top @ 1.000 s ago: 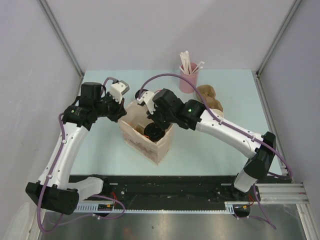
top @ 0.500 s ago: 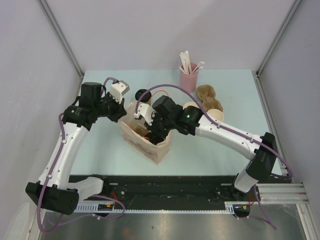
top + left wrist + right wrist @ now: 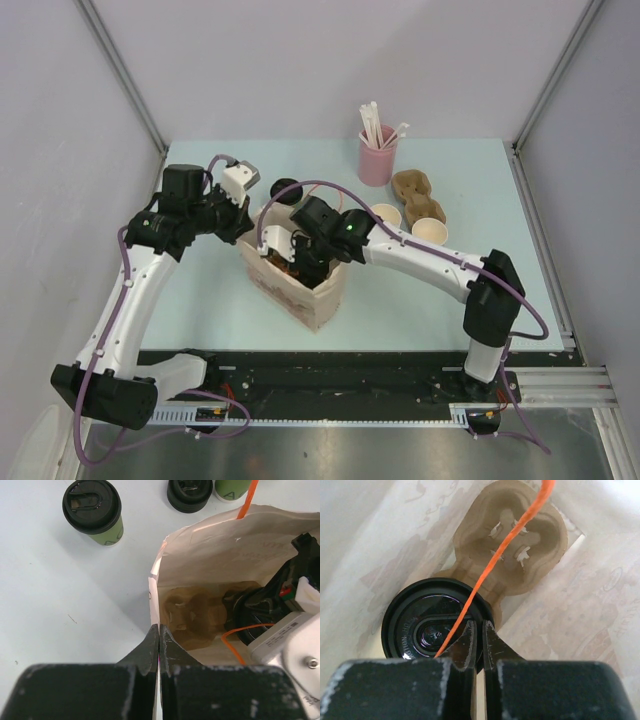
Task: Pack the takeout coffee
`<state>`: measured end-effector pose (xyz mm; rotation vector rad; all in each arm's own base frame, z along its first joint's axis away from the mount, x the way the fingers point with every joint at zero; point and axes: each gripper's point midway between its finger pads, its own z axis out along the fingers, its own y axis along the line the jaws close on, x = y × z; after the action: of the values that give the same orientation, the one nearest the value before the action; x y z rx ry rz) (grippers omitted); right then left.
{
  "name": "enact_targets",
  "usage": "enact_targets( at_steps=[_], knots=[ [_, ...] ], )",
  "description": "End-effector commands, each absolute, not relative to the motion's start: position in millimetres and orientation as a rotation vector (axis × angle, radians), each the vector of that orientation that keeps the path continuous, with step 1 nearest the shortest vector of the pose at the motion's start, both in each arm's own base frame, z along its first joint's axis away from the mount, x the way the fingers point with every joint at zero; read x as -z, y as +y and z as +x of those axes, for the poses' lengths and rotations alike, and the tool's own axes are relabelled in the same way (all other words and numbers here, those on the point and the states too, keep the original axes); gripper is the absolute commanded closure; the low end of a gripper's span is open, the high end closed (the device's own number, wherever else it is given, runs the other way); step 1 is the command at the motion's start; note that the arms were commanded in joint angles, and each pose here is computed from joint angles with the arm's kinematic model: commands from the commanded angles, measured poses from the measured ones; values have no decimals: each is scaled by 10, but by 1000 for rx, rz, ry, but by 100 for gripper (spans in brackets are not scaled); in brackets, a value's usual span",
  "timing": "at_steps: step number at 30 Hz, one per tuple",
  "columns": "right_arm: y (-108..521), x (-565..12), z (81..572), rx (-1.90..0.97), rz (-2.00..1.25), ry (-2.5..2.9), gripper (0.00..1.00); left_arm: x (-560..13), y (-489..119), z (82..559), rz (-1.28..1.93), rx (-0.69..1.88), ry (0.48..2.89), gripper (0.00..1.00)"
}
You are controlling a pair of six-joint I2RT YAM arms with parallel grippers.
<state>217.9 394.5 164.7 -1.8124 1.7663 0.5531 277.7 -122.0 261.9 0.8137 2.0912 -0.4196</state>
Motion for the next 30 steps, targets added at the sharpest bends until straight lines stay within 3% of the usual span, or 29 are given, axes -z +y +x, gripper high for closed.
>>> enact_targets(
  at_steps=[1,30],
  knots=[
    [3956,-1560,2109,-577,-1905,1796,100,-2842,-1264,2804,847,409,1985,100],
    [3763,-1437,2069,-563,-1823,1776,100,-2897,-1186,2843,836,341,1967,100]
  ],
)
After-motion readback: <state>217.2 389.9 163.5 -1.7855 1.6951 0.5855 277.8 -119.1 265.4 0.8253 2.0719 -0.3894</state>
